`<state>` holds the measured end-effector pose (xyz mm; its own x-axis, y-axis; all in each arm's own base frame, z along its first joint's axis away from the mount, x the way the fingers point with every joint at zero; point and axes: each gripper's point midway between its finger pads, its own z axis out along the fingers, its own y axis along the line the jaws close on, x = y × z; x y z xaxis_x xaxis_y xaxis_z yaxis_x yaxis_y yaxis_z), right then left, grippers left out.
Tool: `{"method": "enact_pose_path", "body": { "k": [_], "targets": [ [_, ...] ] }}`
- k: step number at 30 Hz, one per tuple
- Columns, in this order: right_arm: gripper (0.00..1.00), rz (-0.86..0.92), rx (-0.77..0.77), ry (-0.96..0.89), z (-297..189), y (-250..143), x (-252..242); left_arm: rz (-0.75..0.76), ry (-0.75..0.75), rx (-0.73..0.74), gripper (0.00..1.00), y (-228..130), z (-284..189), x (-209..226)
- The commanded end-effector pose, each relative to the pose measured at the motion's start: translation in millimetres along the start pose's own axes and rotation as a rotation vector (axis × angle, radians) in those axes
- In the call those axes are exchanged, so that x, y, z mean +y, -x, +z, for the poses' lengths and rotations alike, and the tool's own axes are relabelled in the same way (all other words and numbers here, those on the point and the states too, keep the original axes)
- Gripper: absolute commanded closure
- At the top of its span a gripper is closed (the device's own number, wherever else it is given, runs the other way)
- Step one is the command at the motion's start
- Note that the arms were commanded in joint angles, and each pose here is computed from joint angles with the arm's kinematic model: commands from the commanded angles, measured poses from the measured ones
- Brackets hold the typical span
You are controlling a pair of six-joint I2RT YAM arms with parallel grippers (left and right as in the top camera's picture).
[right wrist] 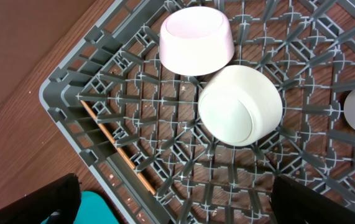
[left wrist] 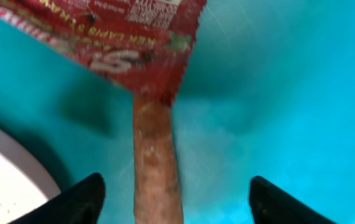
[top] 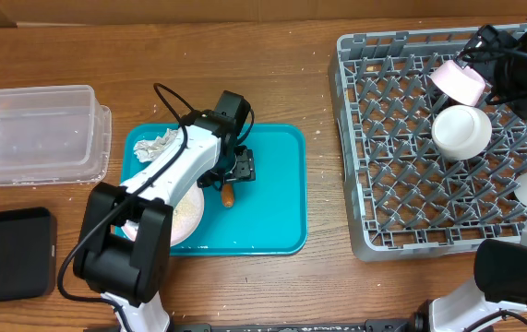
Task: Sort waste into correct bins and load items into the dishwasher
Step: 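Lower the left gripper onto the orange carrot and grasp it, then carry the carrot left and drop it onto the black tray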
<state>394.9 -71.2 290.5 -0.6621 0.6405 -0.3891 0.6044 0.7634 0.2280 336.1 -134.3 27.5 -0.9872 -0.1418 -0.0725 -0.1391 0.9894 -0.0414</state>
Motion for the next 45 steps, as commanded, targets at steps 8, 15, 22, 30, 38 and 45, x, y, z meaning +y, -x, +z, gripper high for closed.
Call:
{"method": "enact_pose_path", "body": {
  "k": [8, 15, 22, 30, 38, 45],
  "targets": [
    [0.00, 0.004, -0.011, 0.007, -3, 2, 0, 0.053, 0.069, 0.049, 0.37, -10, 30, -6],
    [0.00, 0.005, -0.011, 0.007, -3, 2, 0, 0.064, 0.078, 0.057, 0.70, -15, 28, -9],
    [0.00, 0.005, -0.011, 0.007, -3, 2, 0, 0.064, 0.090, 0.078, 0.96, -13, 10, -10],
    [0.00, 0.004, -0.011, 0.007, -3, 2, 0, 0.050, 0.067, -0.002, 0.96, 21, -77, -21],
    [0.00, 0.005, -0.011, 0.007, -3, 2, 0, -0.116, 0.107, -0.105, 0.96, 50, -138, 36],
    [0.00, 0.005, -0.011, 0.007, -3, 2, 0, -0.250, 0.124, -0.088, 0.96, 60, -141, 85]
  ]
}}
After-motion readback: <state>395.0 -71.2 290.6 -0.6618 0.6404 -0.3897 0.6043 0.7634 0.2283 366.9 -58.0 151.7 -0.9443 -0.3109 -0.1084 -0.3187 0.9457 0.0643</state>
